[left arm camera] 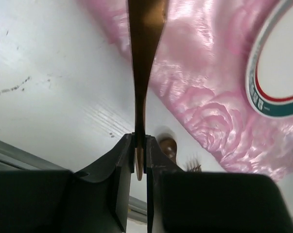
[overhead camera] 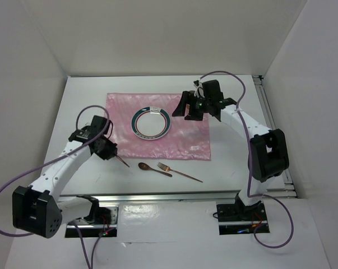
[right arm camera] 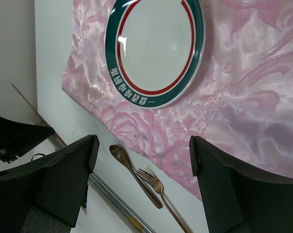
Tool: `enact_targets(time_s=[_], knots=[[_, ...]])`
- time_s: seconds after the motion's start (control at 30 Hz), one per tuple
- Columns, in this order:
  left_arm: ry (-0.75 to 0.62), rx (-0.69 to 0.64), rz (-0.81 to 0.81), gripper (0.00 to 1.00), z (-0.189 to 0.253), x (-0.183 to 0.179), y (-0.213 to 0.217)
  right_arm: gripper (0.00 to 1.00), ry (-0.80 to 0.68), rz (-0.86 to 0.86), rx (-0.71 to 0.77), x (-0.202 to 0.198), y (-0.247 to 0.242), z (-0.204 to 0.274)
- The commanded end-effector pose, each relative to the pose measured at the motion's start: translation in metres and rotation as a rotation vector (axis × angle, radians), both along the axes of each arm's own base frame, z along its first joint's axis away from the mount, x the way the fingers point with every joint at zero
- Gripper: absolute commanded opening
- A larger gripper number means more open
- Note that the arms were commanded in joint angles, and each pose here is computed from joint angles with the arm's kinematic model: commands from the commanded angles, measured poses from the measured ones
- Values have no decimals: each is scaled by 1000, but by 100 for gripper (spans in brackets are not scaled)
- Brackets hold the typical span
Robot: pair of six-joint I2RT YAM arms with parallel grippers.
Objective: Set the dinner table for one person
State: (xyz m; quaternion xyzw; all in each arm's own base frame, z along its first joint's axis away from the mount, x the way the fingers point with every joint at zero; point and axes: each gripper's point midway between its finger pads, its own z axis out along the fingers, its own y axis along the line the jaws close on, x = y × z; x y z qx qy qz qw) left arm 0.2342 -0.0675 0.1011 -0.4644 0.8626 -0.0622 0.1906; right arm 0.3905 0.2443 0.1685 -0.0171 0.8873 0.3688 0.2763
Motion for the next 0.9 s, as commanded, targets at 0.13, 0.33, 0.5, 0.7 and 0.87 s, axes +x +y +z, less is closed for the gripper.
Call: enact_targets(time_s=[0.13, 0.33, 0.5, 0.7, 0.87], knots=[[-136, 41, -551, 0, 47, 47, -74, 88, 10, -205, -54, 17, -66, 8], [-169, -38, -916, 0, 68, 64, -194, 88, 16, -388, -35, 8, -137, 14], [-86, -58, -1039, 0, 45, 83, -262, 88, -5, -496, -38, -13, -177, 27], [-126, -93, -1041, 0, 30, 119, -305, 88, 15, -537, -57, -36, -189, 28], [-82, -84, -1041, 0, 1, 139, -322, 88, 41, -519, -75, -53, -190, 21]])
